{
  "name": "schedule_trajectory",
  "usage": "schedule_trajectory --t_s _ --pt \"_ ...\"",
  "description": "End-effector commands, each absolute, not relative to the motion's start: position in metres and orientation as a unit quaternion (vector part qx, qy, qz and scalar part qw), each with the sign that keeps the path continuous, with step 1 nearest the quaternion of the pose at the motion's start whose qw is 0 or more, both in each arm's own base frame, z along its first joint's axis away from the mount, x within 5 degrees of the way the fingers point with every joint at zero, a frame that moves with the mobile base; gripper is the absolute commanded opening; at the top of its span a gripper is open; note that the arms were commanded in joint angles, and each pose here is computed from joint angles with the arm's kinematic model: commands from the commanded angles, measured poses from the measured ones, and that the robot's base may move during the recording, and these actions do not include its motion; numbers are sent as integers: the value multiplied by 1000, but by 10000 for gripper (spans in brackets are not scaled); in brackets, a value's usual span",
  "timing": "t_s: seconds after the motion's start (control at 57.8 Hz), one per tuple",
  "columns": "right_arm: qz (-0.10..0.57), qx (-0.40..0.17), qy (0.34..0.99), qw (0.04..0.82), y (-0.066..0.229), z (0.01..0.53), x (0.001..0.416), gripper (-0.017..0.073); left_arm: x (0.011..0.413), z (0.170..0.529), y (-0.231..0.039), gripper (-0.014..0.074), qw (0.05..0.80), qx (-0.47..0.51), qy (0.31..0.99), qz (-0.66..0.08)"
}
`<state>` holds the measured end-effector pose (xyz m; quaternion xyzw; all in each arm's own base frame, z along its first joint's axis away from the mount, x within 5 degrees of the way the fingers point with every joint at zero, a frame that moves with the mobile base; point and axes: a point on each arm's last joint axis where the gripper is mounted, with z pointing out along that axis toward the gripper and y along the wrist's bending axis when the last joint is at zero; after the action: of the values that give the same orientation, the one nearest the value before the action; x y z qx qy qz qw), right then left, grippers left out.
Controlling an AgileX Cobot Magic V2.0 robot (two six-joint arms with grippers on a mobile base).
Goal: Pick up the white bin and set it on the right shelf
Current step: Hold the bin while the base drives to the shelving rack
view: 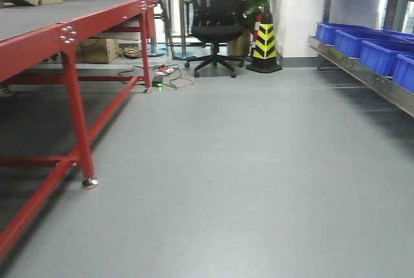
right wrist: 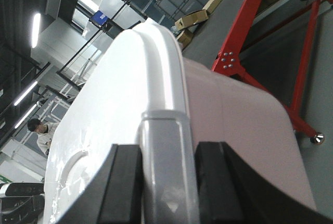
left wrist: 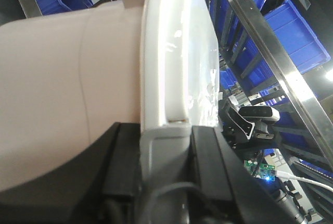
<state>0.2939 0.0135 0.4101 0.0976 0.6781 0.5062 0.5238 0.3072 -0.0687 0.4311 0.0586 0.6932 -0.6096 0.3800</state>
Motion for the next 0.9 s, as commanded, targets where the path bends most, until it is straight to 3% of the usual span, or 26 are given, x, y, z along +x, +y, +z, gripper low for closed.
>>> schedule_trajectory --t_s 0.0,0.882 --pt "544 80 639 538 19 436 281 59 272 465 -80 -126 359 146 628 -675" --pt "544 79 639 538 19 436 281 59 272 465 -80 -126 359 146 628 -675"
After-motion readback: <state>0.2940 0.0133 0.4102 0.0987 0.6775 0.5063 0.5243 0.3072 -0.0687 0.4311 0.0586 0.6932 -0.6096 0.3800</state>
